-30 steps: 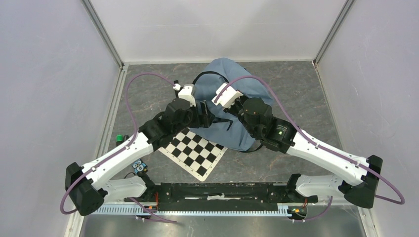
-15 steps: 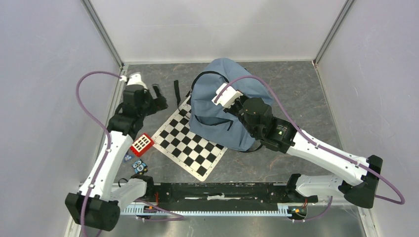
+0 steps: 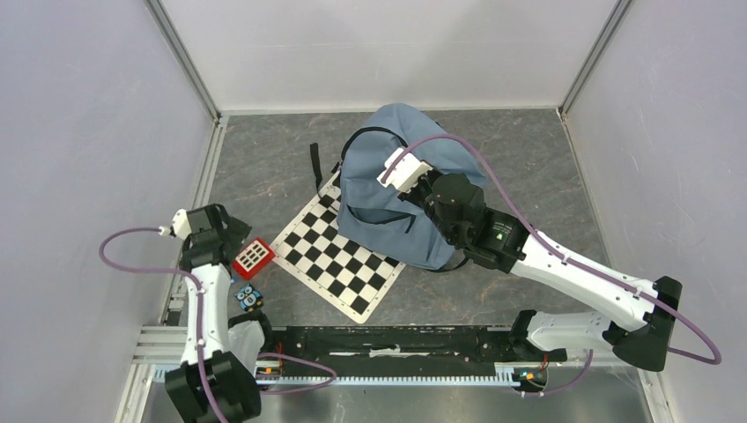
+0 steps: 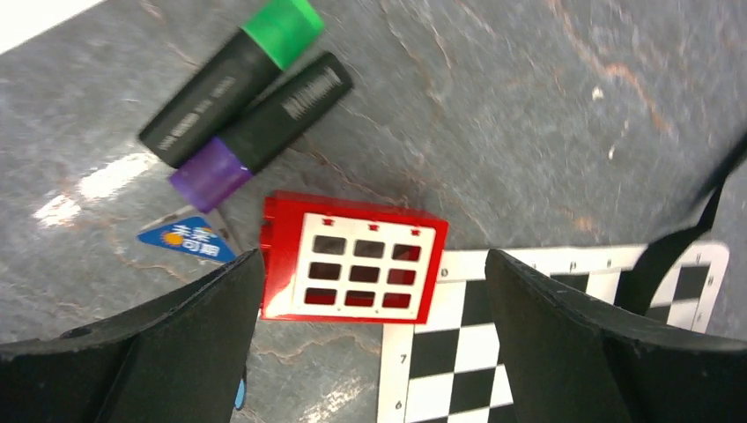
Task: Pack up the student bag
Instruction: Pick up the stationery from the center of the board.
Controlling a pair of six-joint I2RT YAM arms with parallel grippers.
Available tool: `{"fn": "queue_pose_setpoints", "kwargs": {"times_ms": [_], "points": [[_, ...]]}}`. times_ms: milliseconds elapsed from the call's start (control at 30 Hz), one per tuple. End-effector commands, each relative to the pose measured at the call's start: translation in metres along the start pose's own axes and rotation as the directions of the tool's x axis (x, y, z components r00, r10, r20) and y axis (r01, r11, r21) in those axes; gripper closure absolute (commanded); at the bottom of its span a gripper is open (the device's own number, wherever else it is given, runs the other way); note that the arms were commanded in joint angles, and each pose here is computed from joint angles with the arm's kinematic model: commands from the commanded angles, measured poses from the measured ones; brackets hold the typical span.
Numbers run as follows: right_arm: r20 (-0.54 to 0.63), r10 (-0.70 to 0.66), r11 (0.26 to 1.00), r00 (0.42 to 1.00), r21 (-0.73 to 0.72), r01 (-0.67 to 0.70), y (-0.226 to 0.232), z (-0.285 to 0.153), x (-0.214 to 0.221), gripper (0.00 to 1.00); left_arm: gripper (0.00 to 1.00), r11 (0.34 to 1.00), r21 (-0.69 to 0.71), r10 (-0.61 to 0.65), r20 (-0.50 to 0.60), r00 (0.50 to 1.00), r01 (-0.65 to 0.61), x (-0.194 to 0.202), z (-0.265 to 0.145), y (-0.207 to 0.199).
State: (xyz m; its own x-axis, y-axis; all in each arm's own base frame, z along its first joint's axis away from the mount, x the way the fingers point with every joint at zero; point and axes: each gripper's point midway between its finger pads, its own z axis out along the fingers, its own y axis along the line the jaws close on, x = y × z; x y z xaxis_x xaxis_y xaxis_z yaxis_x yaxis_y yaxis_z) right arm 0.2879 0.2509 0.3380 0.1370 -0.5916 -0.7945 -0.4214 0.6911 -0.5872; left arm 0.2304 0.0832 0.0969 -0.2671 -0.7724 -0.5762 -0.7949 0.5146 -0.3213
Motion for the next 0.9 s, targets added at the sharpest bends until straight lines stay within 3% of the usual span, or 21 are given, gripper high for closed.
{"fn": "queue_pose_setpoints", "kwargs": {"times_ms": [0,167,300,567,867], "points": [[0.054,0.038,0.999,0.998,-0.017,-0.037,-0.002,0.0,-0.02,1.0,0.01,0.975,-0.121,-0.169,0.137,0.976,0.185,-0.016,-0.005,0.031],[0.05,0.037,0.999,0.998,-0.022,-0.036,0.0,0.001,-0.019,1.0,0.04,0.926,-0.235,-0.252,0.198,0.947,0.296,-0.012,-0.006,0.067],[0.047,0.033,0.999,0.998,-0.021,-0.032,0.001,0.0,-0.017,1.0,0.06,0.914,-0.27,-0.253,0.206,0.945,0.304,-0.01,-0.004,0.08],[0.046,0.038,0.999,0.998,-0.022,-0.037,0.001,0.0,-0.016,1.0,0.1,0.88,-0.328,-0.324,0.115,0.939,0.344,0.018,0.013,0.097],[0.037,0.035,0.999,0.999,-0.031,-0.034,0.006,0.003,-0.013,1.0,0.21,0.867,-0.341,-0.357,0.085,0.93,0.363,0.026,0.023,0.101]]}}
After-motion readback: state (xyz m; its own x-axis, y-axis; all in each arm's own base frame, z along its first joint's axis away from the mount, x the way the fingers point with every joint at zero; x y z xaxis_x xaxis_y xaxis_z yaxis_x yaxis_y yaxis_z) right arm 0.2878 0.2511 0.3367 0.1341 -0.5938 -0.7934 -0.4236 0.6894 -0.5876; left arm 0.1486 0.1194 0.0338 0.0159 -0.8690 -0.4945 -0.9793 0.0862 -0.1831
